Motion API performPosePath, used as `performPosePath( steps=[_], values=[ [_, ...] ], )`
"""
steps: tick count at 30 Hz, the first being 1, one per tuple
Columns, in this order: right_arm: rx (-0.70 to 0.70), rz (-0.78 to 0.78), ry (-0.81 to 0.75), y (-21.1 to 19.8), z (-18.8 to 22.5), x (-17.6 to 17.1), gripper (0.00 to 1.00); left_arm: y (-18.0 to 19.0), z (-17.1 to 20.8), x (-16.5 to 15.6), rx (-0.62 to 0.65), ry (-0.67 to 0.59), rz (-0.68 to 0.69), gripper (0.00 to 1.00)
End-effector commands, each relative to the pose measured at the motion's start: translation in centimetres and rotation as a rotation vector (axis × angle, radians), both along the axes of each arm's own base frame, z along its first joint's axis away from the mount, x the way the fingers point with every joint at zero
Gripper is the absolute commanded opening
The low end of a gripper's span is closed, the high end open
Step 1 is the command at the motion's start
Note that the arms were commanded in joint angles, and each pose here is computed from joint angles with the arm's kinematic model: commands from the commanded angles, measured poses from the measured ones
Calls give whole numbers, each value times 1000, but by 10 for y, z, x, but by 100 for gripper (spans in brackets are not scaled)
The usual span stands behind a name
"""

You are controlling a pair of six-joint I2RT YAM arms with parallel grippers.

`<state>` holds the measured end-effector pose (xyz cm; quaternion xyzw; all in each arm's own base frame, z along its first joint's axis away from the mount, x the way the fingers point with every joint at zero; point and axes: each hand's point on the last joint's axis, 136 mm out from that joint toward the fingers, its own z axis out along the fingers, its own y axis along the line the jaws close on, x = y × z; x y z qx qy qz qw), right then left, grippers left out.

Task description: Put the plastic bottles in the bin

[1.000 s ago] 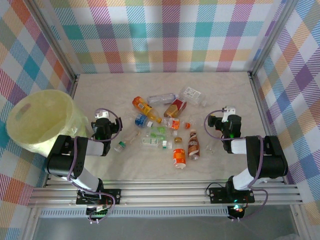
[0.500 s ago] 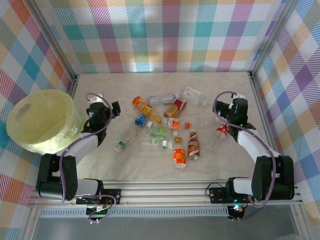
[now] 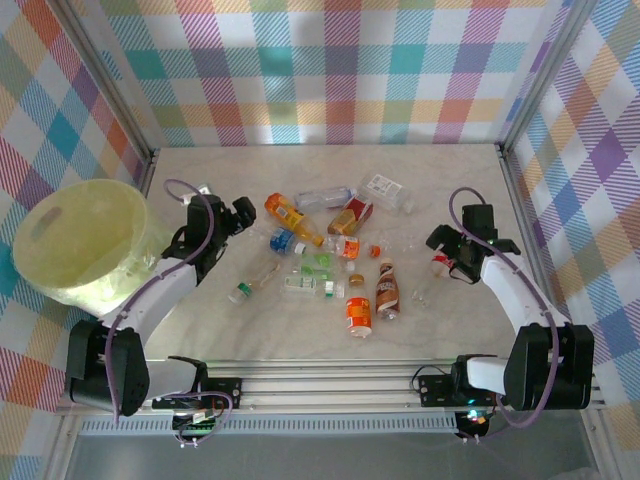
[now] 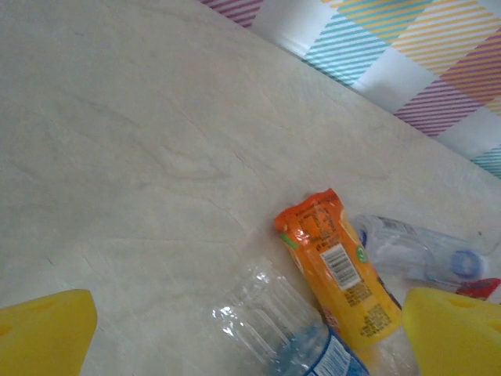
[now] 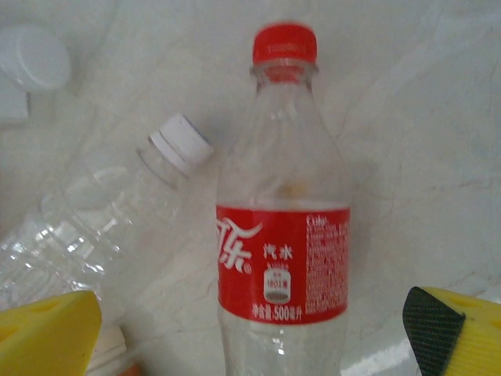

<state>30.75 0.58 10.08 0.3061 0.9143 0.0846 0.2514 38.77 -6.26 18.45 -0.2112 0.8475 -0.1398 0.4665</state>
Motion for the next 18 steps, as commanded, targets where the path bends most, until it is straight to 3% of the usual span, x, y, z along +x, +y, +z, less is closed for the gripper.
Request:
performPosePath(
  steps=[1, 18],
  values=[
    [67, 15, 104, 11, -24, -22, 100, -20, 7, -10, -123, 45, -47, 100],
    [114, 53, 173, 23, -70, -29, 91, -88, 15, -13, -225, 24, -246, 100]
  ],
)
